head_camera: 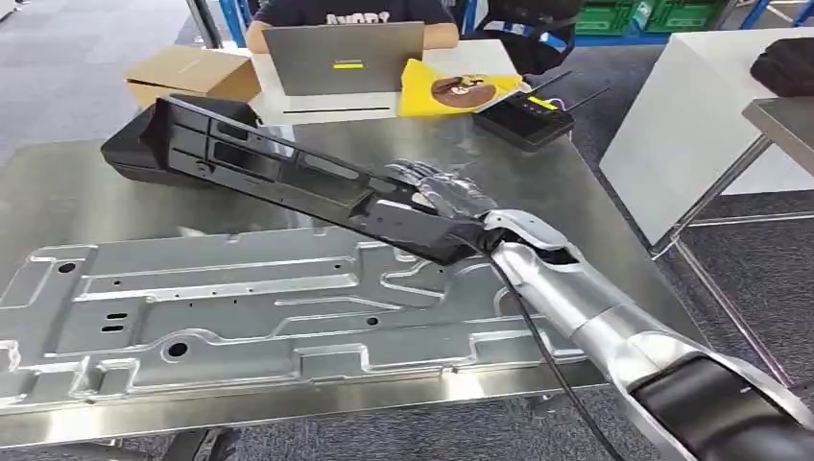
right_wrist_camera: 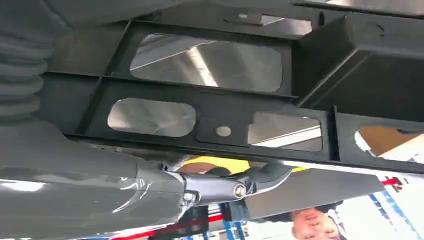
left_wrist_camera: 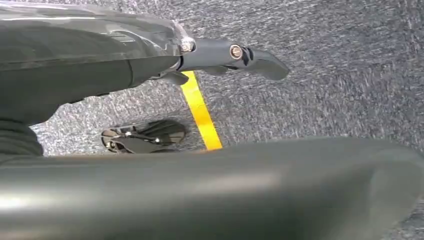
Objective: Take the parts from the cabinet and place them on the table.
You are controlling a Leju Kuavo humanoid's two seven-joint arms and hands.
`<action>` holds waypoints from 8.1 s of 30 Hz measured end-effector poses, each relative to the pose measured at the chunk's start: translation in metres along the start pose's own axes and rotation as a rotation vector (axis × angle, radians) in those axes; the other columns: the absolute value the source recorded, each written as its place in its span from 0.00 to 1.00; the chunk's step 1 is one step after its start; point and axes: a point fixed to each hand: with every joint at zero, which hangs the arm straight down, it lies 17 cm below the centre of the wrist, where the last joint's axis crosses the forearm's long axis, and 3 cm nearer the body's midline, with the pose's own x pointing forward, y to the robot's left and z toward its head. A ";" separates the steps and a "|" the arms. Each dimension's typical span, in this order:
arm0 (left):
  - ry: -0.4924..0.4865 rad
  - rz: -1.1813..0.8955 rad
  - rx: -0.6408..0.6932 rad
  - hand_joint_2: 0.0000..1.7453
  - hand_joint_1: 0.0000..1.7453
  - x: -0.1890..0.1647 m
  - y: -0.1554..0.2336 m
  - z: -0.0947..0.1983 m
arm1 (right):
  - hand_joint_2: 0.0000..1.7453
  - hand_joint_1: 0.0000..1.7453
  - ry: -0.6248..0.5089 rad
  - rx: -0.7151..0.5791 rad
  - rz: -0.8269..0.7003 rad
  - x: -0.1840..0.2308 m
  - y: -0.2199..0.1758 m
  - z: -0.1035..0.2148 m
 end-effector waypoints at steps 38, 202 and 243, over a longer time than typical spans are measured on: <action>0.015 -0.005 -0.014 0.00 0.00 -0.001 -0.010 0.000 | 0.00 0.00 -0.260 -0.292 -0.012 0.108 -0.141 0.012; 0.037 0.157 0.146 0.00 0.00 -0.046 0.038 0.019 | 0.00 0.00 1.581 0.109 -1.378 -0.121 0.505 0.523; 0.158 0.165 0.175 1.00 0.00 -0.071 0.042 0.023 | 1.00 0.00 1.593 0.228 -1.443 -0.096 0.518 0.516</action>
